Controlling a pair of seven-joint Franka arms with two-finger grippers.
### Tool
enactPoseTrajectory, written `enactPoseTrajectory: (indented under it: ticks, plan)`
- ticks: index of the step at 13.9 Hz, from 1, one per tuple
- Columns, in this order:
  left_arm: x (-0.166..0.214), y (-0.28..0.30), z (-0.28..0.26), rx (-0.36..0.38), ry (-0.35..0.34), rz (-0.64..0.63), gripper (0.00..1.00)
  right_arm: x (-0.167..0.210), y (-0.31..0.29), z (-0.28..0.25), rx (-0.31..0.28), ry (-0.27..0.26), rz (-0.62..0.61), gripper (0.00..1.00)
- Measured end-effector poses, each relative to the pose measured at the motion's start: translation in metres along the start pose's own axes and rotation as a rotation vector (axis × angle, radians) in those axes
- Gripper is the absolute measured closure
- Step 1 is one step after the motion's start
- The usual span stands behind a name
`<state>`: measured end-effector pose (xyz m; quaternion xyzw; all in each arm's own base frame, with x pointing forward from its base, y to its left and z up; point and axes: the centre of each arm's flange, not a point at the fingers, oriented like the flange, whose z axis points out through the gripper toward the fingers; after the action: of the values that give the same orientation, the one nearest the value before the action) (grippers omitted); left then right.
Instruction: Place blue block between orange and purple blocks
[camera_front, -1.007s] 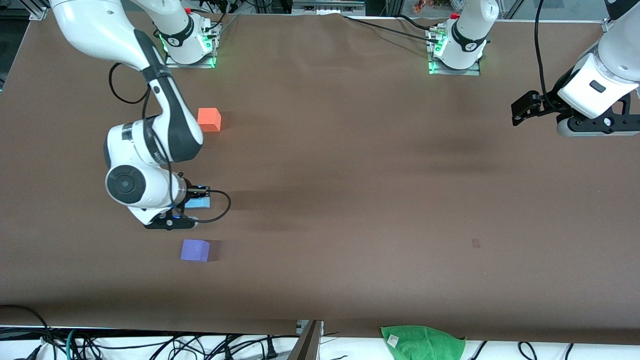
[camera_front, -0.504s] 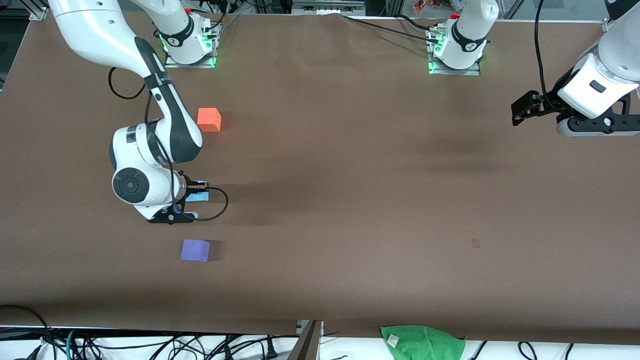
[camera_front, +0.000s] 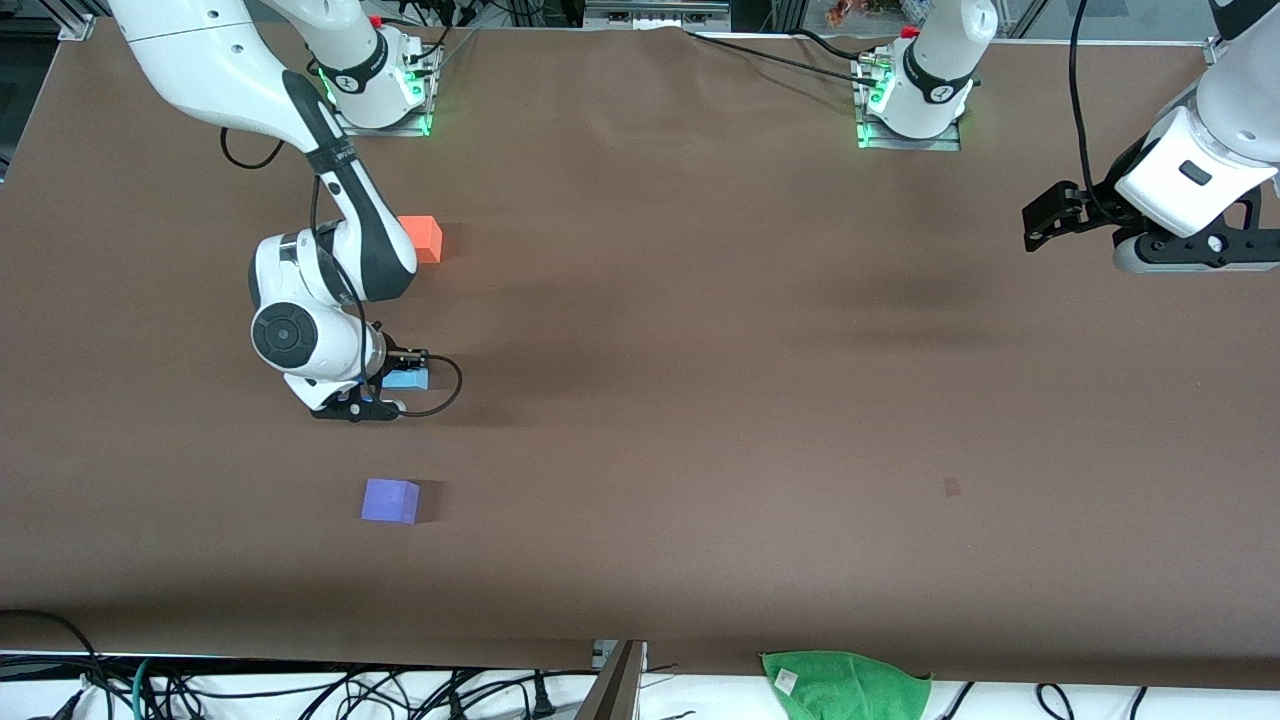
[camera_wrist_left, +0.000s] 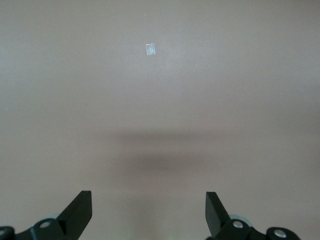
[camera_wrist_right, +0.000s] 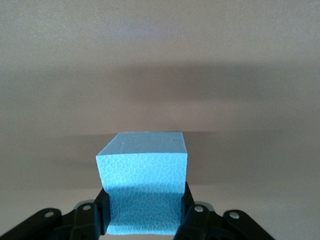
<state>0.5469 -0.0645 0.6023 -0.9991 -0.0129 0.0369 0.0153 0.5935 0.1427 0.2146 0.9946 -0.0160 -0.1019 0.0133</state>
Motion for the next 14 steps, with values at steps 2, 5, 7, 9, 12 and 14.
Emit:
enactPoseTrajectory:
  ticks: [2,5,7,9,12,14]
  plan:
    - [0.0,0.0,0.0,0.0,0.0,0.0,0.0,-0.003,0.002,0.002,0.014,0.009,0.012,0.45]
    - [0.0,0.0,0.0,0.0,0.0,0.0,0.0,-0.004,0.004,0.001,0.018,0.02,0.018,0.32]
    - [0.0,0.0,0.0,0.0,0.0,0.001,0.0,0.0,0.005,-0.01,0.025,0.05,0.021,0.12]
    - [0.0,0.001,0.0,0.0,0.0,0.001,0.0,0.006,0.006,-0.034,0.034,0.094,0.021,0.0]
    - [0.0,0.001,0.0,0.0,0.0,0.002,0.0,0.018,0.01,-0.086,0.024,0.133,-0.04,0.0]
    - [0.0,0.001,0.0,0.0,0.0,0.003,0.0,0.026,0.015,-0.13,-0.002,0.134,-0.087,0.0]
